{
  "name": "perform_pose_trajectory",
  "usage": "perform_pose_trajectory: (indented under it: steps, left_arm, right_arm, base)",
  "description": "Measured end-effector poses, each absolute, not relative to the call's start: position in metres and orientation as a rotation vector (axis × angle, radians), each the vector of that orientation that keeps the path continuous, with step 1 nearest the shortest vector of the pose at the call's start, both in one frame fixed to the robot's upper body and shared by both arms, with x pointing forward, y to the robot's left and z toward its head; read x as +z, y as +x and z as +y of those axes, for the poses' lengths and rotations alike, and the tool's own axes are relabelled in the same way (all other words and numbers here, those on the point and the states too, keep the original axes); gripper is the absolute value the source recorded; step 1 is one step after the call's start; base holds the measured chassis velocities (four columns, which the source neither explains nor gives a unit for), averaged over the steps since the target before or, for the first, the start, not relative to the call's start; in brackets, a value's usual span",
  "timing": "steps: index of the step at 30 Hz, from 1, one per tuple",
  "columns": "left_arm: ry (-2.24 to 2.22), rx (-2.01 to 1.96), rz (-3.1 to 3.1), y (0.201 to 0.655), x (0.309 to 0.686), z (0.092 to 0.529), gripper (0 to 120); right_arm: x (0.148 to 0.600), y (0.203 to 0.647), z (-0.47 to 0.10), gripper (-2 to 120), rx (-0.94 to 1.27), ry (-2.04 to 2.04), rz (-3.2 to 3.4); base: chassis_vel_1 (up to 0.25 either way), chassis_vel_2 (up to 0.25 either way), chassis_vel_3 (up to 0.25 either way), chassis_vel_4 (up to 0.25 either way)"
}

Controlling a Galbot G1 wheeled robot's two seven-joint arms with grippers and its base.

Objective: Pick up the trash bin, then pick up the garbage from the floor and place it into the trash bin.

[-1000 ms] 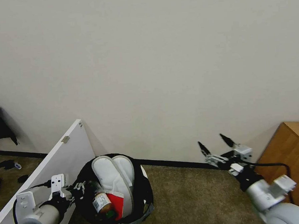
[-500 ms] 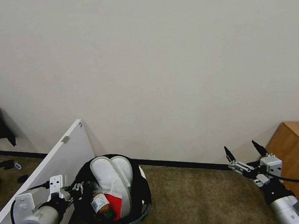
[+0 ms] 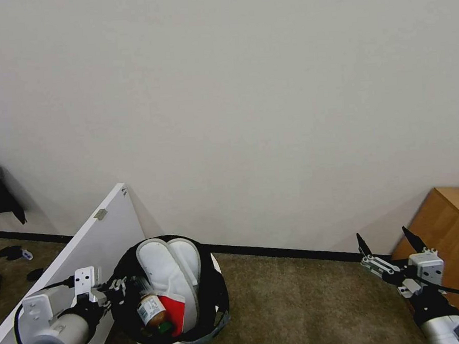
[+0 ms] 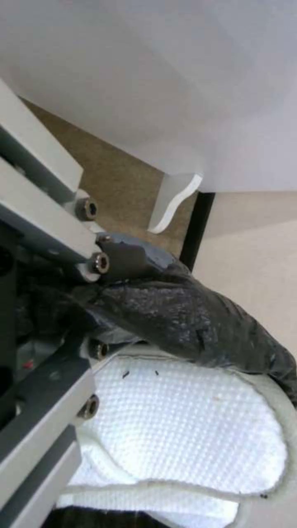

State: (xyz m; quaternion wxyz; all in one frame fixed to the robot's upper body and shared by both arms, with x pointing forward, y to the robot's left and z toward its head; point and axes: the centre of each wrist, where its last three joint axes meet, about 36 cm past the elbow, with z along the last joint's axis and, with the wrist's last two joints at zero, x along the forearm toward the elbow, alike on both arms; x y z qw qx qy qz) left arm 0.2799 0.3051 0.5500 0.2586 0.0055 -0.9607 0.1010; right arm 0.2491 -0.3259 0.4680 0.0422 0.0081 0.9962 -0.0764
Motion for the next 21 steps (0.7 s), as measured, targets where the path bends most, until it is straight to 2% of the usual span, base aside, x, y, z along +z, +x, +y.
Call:
perform_pose_trajectory:
  steps: [21]
  left_arm:
    - [0.017,0.281,-2.608,0.2806,0.5494,0.3070,4]
  right_arm:
    - [0.4656,0.2427,-0.3264,100,-0.216,0.098,3.033]
  base:
    - [0.000,0.000,0.000,0.000]
